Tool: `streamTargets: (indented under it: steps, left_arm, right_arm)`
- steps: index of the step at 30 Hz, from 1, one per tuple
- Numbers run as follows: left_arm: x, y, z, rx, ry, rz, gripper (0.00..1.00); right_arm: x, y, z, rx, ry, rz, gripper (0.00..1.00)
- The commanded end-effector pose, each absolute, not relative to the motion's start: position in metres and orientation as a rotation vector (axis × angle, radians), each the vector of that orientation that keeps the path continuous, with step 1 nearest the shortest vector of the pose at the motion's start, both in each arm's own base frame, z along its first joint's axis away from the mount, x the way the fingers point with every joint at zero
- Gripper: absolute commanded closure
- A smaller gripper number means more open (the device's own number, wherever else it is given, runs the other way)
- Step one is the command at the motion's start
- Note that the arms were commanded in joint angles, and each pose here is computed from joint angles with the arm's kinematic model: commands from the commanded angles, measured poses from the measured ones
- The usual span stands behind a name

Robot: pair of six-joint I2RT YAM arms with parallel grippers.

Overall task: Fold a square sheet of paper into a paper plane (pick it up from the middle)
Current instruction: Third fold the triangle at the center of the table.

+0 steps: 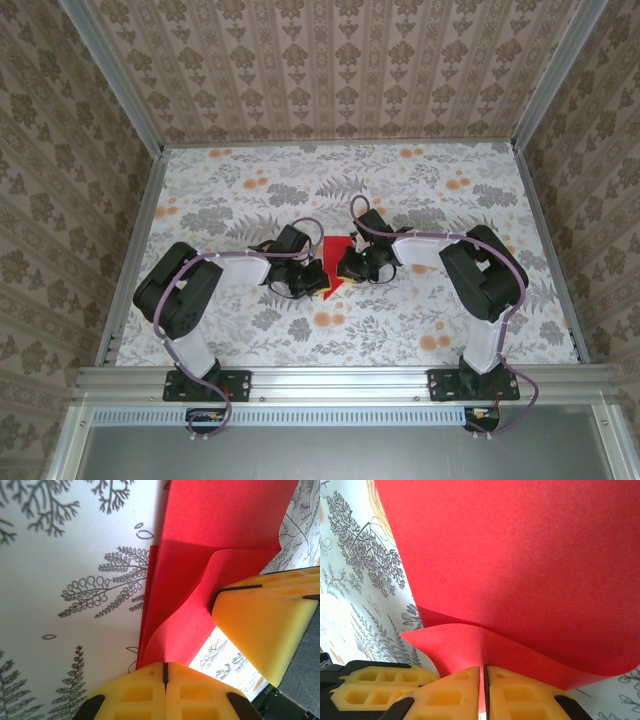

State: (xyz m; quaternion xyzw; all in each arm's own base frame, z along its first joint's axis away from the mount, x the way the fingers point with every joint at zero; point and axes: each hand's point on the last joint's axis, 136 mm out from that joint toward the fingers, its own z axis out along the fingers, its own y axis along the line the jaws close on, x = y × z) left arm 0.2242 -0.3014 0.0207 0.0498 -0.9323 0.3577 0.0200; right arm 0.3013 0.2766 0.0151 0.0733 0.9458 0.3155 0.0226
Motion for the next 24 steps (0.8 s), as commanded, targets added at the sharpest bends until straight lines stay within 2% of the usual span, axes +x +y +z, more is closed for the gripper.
streamTargets:
  steps: [1, 8, 24]
  left_arm:
    - [0.229, -0.301, 0.031, 0.112, -2.925, 1.126, 0.96]
    - [0.224, -0.314, 0.047, 0.043, -2.897, 1.219, 0.94]
    - [0.212, -0.303, 0.012, 0.117, -2.869, 1.043, 0.95]
  right_arm:
    - [0.295, 0.261, -0.005, 0.297, 2.994, 0.868, 0.87]
    - [0.294, 0.257, -0.009, 0.324, 3.006, 0.84, 0.87]
    - [0.291, 0.251, -0.017, 0.362, 3.035, 0.812, 0.87]
